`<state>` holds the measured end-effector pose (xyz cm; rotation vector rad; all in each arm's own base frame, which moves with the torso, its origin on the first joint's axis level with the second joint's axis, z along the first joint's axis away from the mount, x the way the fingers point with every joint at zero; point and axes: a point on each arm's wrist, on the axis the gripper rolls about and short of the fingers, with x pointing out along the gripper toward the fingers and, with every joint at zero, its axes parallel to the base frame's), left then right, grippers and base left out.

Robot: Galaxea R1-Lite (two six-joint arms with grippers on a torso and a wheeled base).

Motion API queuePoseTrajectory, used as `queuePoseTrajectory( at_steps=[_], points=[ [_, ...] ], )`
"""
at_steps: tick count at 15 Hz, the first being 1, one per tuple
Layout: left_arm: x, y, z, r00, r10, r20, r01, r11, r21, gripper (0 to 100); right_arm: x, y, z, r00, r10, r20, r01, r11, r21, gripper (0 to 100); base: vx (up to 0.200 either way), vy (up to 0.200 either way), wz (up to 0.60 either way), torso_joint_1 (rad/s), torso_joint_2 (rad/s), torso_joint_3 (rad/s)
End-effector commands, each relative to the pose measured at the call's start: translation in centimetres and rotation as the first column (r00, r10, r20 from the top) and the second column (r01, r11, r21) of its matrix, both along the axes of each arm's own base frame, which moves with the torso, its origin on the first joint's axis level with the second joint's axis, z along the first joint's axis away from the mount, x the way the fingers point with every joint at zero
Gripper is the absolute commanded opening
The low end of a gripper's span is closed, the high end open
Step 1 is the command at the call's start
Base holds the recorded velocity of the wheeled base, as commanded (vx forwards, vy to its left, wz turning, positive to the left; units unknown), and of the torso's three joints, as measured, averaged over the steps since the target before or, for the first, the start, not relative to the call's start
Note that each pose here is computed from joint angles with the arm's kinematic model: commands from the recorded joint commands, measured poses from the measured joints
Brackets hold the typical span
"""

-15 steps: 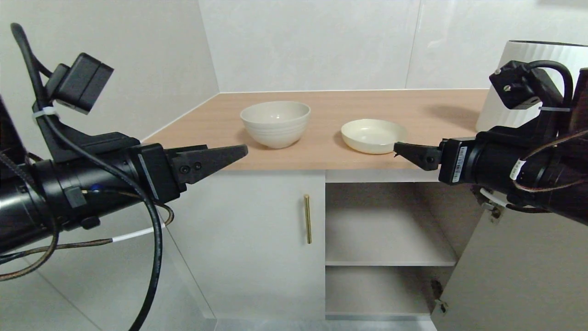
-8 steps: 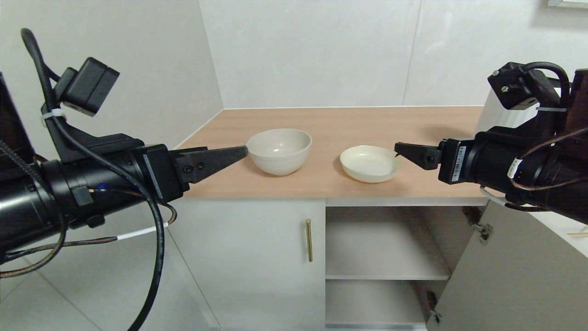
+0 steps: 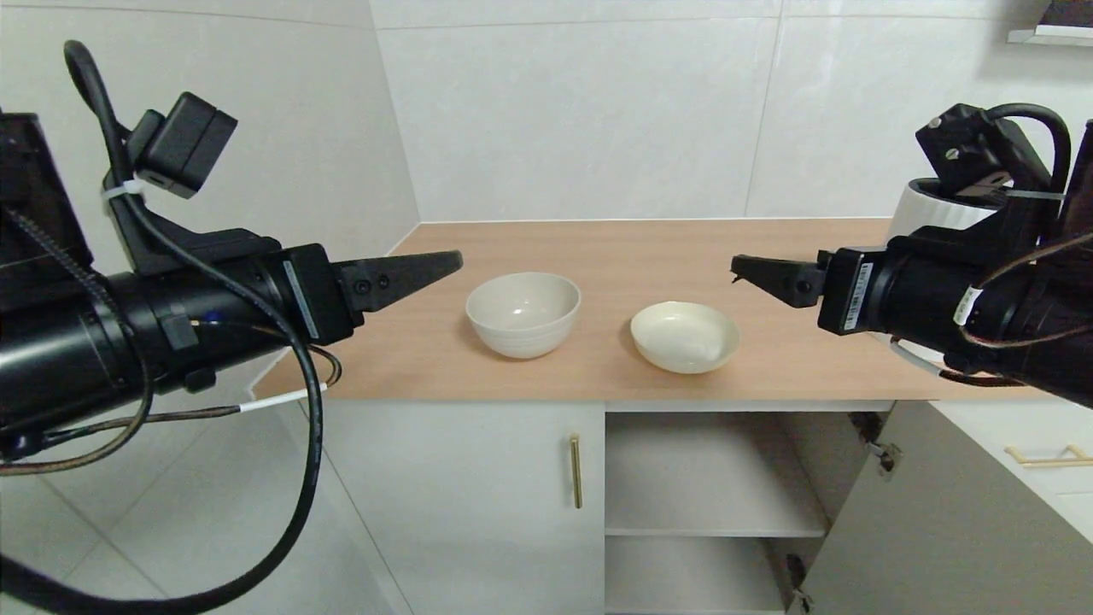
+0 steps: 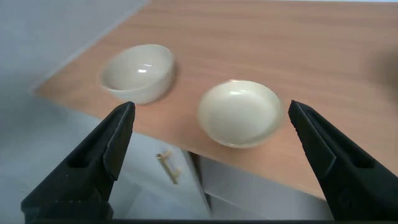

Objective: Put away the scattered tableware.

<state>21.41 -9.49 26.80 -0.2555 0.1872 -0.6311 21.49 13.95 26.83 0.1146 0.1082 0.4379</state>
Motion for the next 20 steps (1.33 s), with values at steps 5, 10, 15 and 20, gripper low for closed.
queuePoseTrajectory(
  at_steps=[5,10,15,20],
  points=[
    [5.6,1.7,0.6,0.980,0.142,-0.139,-0.135,0.989,0.059,100,6.6,-0.3,-1.6,0.989,-0.066,-0.135,0.061,0.997,-0.042,100,0.000,0.000,0.00,0.000,0.00,0.000],
    [9.9,1.1,-1.7,0.915,0.290,-0.279,-0.248,0.952,0.176,100,8.4,0.4,-2.6,0.974,-0.159,-0.163,0.147,0.986,-0.082,100,0.000,0.000,0.00,0.000,0.00,0.000],
    [14.2,-2.1,-5.7,0.844,0.453,-0.287,-0.366,0.878,0.309,100,8.4,0.5,-2.8,0.972,-0.161,-0.169,0.148,0.985,-0.086,100,0.000,0.000,0.00,0.000,0.00,0.000],
    [15.1,-3.8,-6.6,0.837,0.445,-0.319,-0.365,0.888,0.281,100,8.4,0.6,-2.9,0.972,-0.160,-0.170,0.147,0.985,-0.087,100,0.000,0.000,0.00,0.000,0.00,0.000]
  ],
)
